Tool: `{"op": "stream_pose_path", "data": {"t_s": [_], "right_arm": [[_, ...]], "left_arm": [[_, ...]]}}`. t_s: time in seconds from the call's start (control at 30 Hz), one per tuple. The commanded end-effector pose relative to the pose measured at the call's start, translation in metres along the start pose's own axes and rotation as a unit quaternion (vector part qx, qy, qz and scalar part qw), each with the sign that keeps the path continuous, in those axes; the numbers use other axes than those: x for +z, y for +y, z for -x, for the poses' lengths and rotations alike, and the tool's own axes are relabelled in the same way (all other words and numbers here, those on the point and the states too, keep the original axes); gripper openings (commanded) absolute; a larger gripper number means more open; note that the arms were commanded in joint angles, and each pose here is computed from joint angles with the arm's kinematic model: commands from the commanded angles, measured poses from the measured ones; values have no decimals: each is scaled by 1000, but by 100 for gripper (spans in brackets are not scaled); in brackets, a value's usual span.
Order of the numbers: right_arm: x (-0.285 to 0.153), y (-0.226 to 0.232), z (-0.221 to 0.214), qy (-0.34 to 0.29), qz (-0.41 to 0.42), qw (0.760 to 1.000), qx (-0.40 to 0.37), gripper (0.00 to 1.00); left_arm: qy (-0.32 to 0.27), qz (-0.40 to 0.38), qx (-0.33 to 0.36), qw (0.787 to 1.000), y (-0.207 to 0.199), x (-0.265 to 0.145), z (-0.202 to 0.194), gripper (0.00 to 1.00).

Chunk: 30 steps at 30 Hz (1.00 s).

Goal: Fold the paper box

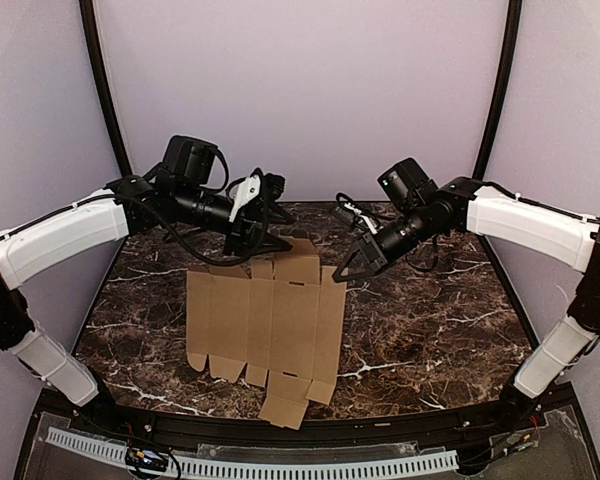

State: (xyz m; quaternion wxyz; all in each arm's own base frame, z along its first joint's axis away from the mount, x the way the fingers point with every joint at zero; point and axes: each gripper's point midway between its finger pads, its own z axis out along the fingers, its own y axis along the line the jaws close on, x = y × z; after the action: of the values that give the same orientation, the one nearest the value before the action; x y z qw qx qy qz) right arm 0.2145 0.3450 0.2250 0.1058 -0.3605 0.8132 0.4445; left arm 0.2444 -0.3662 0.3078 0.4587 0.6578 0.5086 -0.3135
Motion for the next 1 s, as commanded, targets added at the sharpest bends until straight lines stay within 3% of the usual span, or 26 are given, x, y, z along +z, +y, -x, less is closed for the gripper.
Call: {"op": "stream_pose_path", "data": {"t_s": [0.0, 0.2, 0.4, 0.57, 0.67, 0.77, 0.9, 0.97], "right_arm": [[1, 12, 13, -14, 19, 999, -25, 0], [2, 17, 14, -13, 20, 999, -32, 0], [4, 17, 14, -13, 18, 999, -31, 0], [7, 14, 13, -12, 8, 999, -28, 0], [7, 13, 13, -12, 5, 1000, -28, 0], [6, 14, 13, -15, 1, 999, -29, 0], [1, 13, 12, -24, -14, 999, -33, 15], [-3, 12, 11, -31, -25, 999, -36, 30]], "left_arm": [[17, -7, 15, 1000, -4, 11, -12, 50], [30, -6, 17, 999, -1, 18, -19, 49], [37, -6, 17, 999, 1, 20, -22, 38], [41, -11, 13, 999, -1, 21, -25, 23], [42, -13, 13, 999, -3, 21, -24, 6], [44, -15, 12, 999, -3, 21, -25, 1], [52, -11, 13, 999, -3, 19, -27, 1], [60, -1, 14, 998, -1, 18, -30, 1]]}}
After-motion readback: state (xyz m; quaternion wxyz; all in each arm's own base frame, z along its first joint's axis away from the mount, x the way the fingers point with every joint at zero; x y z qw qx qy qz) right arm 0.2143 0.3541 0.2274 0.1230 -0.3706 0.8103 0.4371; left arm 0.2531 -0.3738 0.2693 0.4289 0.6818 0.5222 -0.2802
